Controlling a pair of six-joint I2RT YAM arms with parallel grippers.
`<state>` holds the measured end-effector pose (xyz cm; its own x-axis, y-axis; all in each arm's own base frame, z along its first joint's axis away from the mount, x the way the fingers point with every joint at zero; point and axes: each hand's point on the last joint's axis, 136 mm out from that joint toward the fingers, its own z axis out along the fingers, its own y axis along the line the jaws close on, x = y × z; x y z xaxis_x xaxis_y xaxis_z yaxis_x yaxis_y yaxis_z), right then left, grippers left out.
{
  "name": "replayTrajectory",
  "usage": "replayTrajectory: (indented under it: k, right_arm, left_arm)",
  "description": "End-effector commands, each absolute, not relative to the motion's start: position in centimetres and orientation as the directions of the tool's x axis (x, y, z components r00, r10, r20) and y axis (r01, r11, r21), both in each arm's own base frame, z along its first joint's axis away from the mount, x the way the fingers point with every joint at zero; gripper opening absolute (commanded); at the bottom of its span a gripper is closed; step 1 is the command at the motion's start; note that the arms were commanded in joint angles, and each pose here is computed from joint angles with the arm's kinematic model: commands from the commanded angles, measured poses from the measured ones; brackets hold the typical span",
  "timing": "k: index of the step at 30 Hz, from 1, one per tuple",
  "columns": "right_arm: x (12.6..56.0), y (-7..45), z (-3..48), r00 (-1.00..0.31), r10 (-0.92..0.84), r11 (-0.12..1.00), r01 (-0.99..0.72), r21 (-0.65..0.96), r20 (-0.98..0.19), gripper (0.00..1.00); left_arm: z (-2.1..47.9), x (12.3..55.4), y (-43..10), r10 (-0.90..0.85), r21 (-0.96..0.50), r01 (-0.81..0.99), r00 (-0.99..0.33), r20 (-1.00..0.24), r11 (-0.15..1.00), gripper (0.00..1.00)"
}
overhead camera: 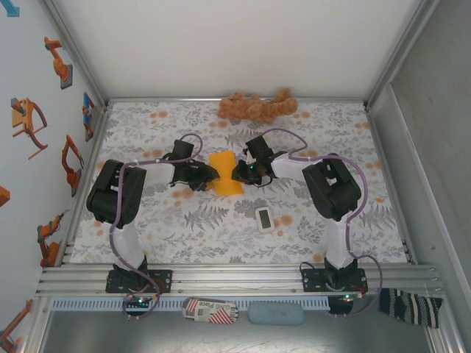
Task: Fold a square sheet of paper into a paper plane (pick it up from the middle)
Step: Third fold the triangle at the center of the table.
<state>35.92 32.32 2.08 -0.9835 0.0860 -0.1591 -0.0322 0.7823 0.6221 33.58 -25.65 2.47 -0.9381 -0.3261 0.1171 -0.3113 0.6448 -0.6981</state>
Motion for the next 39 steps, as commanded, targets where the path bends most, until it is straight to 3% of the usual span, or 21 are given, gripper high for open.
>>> replayTrajectory:
  k: [1,12,17,25,27,30,34,39]
  right_arm:
    - [35.3,30.6,0.2,-0.985,0.112,0.821,0.017,0.571,-0.131,0.2]
    - [36.1,31.1,2.2,-0.977,0.109,0.796,-0.025,0.605,-0.183,0.22]
    - [37.4,31.1,6.0,-0.947,0.102,0.783,-0.113,0.612,-0.305,0.29]
    - [37.2,29.7,11.2,-0.824,-0.016,0.782,-0.363,0.506,-0.567,0.56]
    - [36.8,29.5,11.9,-0.78,-0.038,0.773,-0.419,0.477,-0.624,0.68]
    - [36.0,29.3,12.5,-0.716,-0.084,0.762,-0.494,0.419,-0.693,0.97]
    - [35.3,29.4,12.6,-0.643,-0.154,0.771,-0.553,0.316,-0.75,0.99]
    - [33.3,31.7,12.3,-0.504,-0.327,0.7,-0.697,0.153,-0.8,0.91]
  left_arm:
    - [3.2,34.7,-25.9,-0.333,-0.725,-0.313,-0.935,0.122,0.614,0.28]
    - [2.9,34.8,-25.9,-0.342,-0.726,-0.332,-0.929,0.141,0.602,0.13]
    - [3.5,34.9,-26.0,-0.349,-0.734,-0.333,-0.927,0.139,0.592,0.08]
    - [5.3,35.2,-25.8,-0.39,-0.747,-0.357,-0.91,0.143,0.561,0.06]
    - [5.7,35.3,-25.8,-0.398,-0.75,-0.362,-0.906,0.143,0.554,0.06]
    - [6.1,35.4,-25.8,-0.404,-0.755,-0.364,-0.904,0.144,0.545,0.06]
    - [6.4,35.4,-25.9,-0.403,-0.757,-0.365,-0.903,0.147,0.543,0.06]
    - [6.7,35.3,-25.9,-0.401,-0.756,-0.365,-0.904,0.149,0.543,0.06]
